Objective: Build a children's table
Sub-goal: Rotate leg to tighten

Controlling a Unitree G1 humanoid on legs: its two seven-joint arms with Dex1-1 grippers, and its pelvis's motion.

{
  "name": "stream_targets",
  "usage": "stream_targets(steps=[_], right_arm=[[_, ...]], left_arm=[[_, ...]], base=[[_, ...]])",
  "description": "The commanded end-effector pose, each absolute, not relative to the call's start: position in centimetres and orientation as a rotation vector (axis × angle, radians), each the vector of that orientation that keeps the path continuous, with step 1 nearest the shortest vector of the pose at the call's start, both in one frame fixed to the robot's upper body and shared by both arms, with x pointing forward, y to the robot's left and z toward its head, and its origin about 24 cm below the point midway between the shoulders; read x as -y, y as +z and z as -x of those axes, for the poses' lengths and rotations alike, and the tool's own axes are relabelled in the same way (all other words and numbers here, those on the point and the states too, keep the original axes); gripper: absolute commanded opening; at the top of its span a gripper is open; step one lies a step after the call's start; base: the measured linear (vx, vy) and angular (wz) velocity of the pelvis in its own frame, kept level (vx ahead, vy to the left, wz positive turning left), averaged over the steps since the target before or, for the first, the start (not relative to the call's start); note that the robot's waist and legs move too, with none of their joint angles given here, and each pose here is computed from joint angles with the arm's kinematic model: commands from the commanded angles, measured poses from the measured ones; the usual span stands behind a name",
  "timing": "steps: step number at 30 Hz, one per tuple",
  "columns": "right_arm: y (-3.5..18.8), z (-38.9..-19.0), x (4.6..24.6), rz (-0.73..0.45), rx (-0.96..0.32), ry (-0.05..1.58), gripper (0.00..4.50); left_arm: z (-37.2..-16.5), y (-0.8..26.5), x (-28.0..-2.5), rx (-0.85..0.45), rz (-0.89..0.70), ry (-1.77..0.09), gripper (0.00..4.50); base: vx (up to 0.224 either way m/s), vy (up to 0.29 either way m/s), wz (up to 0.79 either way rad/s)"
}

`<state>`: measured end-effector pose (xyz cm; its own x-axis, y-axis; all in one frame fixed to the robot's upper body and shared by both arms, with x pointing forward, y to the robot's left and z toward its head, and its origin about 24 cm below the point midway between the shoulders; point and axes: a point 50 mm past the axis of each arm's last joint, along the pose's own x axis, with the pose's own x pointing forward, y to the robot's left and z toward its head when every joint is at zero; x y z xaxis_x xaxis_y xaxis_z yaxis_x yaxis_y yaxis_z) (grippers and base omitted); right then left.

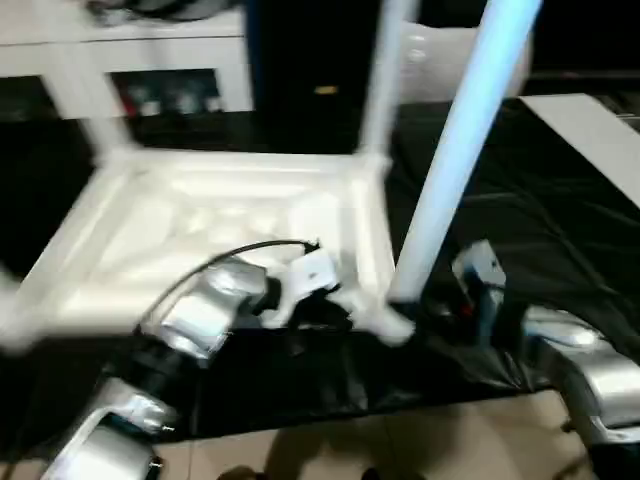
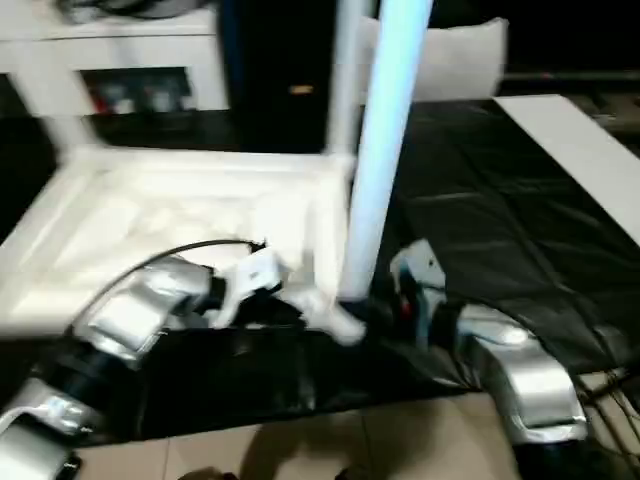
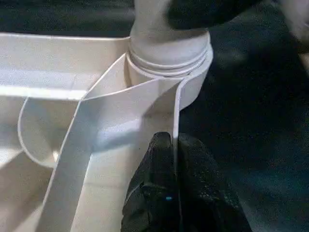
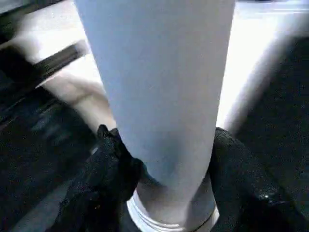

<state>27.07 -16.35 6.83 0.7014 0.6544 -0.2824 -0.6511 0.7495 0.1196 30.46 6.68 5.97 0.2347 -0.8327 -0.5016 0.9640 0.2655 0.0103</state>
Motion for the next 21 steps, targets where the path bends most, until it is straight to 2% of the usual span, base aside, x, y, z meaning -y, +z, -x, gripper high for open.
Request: stream_targets(steps=[1,6,7,9,11,13,16,21], right_arm=[[5.8,-27.4,14.4,-0.038,-0.367,0.659,1.97],[5.2,-28.1,12.9,-0.084,-0.343,0.398,1.96],[5.2,-28.1,12.9,-0.084,-0.343,0.398,1.96],[5.6,-28.1,12.1,-0.14,-0.295,0.381,2.51],[6.0,-28.1,11.5,-0.172,-0.27,0.378,2.67],[6.3,-28.0,11.7,-0.157,-0.256,0.389,2.87],[6.2,-27.9,12.3,-0.135,-0.262,0.404,3.13],[6.4,-27.1,14.0,-0.061,-0.271,0.522,3.54]], left_arm=[[-30.4,6.8,-4.0,-0.371,-0.263,-1.238,0.0],[-31.0,7.0,-1.8,-0.339,-0.189,-1.049,0.0],[-31.0,7.0,-1.8,-0.339,-0.189,-1.049,0.0],[-30.8,7.2,-1.4,-0.326,-0.197,-1.05,0.0],[-30.6,7.1,-1.3,-0.321,-0.217,-1.056,0.0],[-30.7,7.1,-1.7,-0.321,-0.238,-1.066,0.0],[-30.8,6.9,-2.4,-0.329,-0.266,-1.073,0.0],[-30.6,6.5,-4.1,-0.348,-0.302,-1.153,0.0]], base=[[0.0,0.0,0.0],[0.0,0.0,0.0],[0.0,0.0,0.0],[0.0,0.0,0.0],[0.0,0.0,0.0],[0.0,0.0,0.0],[0.0,0.0,0.0],[0.0,0.0,0.0]])
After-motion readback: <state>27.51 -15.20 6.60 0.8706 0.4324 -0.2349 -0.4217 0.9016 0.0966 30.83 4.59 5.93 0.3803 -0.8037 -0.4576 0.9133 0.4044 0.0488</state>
